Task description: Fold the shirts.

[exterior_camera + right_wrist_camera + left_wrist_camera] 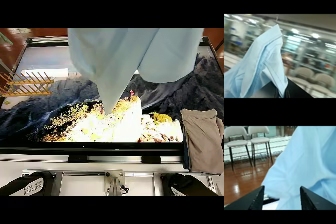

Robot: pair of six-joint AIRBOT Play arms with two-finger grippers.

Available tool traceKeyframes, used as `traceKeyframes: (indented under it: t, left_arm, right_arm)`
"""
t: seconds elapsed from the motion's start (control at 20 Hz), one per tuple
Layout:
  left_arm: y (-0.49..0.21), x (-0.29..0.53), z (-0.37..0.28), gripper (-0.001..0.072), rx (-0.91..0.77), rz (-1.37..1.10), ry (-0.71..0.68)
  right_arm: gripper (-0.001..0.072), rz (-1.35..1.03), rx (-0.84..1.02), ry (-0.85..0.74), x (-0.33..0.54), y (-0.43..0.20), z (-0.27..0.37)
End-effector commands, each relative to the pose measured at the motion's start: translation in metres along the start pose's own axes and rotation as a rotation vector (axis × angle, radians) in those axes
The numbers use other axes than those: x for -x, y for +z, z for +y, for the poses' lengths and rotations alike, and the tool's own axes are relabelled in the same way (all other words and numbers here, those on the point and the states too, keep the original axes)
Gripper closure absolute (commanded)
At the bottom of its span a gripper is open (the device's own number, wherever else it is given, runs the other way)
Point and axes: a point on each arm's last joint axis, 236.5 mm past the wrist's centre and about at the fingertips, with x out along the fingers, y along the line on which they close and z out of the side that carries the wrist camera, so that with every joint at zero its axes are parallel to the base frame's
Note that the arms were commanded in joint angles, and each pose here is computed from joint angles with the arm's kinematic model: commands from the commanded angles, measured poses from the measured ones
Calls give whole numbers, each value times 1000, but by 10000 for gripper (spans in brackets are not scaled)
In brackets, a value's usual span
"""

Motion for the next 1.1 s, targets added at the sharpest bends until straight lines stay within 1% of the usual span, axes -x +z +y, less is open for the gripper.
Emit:
traceKeyframes:
  t: [0.0,0.15,0.35,0.5,0.75,0.9,1.05]
  left_arm:
    - [2,-2,-17,169,3,-4,-38]
    - [2,-3,-25,169,5,-5,-55]
    - [2,-4,-27,170,6,-4,-61]
    - [1,-5,-27,170,7,-3,-61]
    - [0,-5,-27,171,10,1,-63]
    - [-7,-4,-32,171,9,32,-83]
    - [-12,-4,-35,171,8,51,-96]
  right_arm:
    - [655,128,112,-360,18,-25,-88]
    - [654,267,72,-582,58,-52,-155]
    - [655,322,123,-807,116,-47,-222]
    - [655,392,157,-978,165,-46,-262]
    - [654,431,285,-1199,233,-19,-303]
    - [655,446,306,-1317,269,-9,-318]
    - [654,434,339,-1386,288,2,-327]
